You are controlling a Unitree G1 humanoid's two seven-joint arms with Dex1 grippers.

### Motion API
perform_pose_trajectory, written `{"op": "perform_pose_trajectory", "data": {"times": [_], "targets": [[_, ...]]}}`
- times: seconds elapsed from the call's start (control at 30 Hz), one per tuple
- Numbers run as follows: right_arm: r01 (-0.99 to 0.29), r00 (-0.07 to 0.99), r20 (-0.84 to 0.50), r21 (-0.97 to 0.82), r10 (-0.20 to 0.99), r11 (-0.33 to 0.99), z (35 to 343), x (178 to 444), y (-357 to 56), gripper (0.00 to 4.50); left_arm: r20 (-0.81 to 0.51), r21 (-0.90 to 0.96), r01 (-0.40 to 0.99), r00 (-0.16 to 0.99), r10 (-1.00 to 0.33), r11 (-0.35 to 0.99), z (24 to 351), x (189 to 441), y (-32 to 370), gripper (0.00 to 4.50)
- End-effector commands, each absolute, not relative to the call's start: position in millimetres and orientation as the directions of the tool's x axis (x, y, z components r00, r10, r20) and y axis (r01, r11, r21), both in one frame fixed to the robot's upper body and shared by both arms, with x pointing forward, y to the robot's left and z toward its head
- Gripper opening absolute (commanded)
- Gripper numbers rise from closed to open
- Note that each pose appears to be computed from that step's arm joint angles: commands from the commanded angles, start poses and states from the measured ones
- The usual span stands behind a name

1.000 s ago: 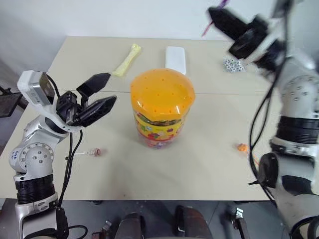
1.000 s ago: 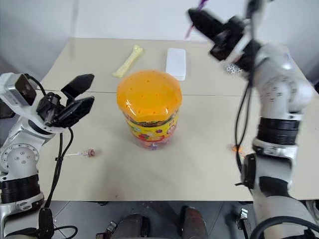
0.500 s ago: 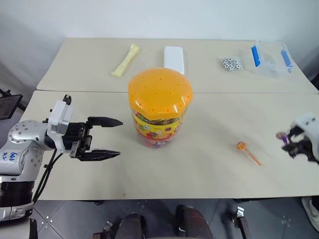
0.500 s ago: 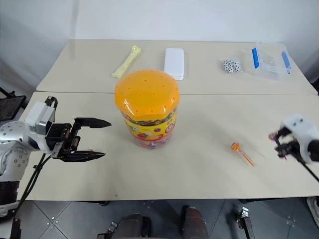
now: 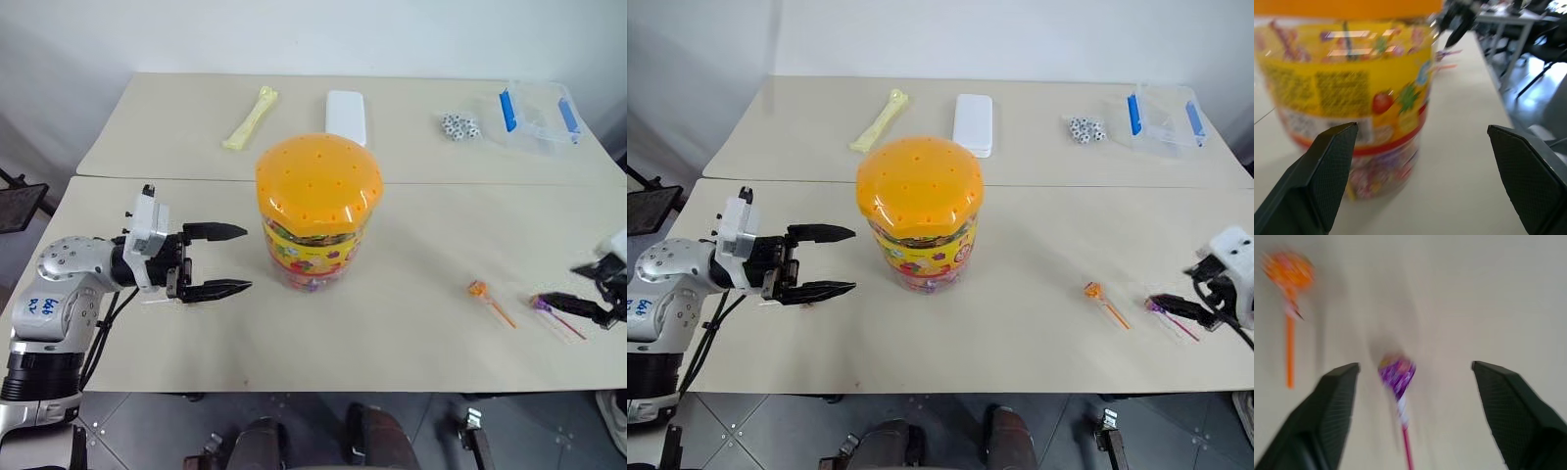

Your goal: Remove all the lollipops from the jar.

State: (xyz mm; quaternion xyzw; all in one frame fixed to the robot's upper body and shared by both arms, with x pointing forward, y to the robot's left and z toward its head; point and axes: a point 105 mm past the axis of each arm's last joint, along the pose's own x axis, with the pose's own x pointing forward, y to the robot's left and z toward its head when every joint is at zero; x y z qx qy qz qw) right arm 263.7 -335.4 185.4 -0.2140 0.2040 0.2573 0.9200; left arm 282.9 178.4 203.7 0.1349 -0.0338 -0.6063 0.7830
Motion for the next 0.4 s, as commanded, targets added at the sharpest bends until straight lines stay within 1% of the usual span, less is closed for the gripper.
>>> {"op": "perform_pose_trajectory", "data": {"times": [0.03, 0.07, 0.1, 0.17, 0.23, 0.33, 0.4], "targets": [[-0.636, 0.755, -0.152, -0.406, 0.637, 0.657, 233.2, 256.2, -308.3, 4.48, -0.148, 0.303, 0.889, 0.401, -0.904, 0.345, 199.1, 292.5, 201.8, 4.50], [-0.615, 0.742, -0.054, -0.452, 0.668, 0.647, 242.9, 258.4, -300.9, 4.48, -0.133, 0.357, 0.854, 0.447, -0.884, 0.378, 199.5, 294.8, 207.3, 4.50], [-0.653, 0.703, -0.046, -0.437, 0.710, 0.618, 239.2, 258.4, -286.6, 4.48, -0.124, 0.365, 0.824, 0.503, -0.855, 0.432, 197.2, 295.8, 215.5, 4.50], [-0.701, 0.625, -0.061, -0.481, 0.779, 0.525, 226.6, 255.8, -256.9, 4.48, -0.106, 0.377, 0.758, 0.607, -0.788, 0.533, 190.5, 297.4, 233.2, 4.50], [-0.759, 0.567, -0.088, -0.442, 0.819, 0.478, 205.2, 250.9, -236.8, 4.48, -0.114, 0.355, 0.705, 0.685, -0.720, 0.614, 174.6, 295.3, 254.0, 4.50], [-0.788, 0.537, -0.105, -0.415, 0.837, 0.454, 175.7, 248.4, -222.3, 4.48, -0.124, 0.343, 0.631, 0.764, -0.633, 0.696, 154.6, 289.8, 277.7, 4.50], [-0.789, 0.533, -0.121, -0.427, 0.837, 0.441, 161.3, 247.9, -219.6, 4.48, -0.118, 0.362, 0.598, 0.790, -0.601, 0.715, 149.0, 285.1, 283.1, 4.50]]}}
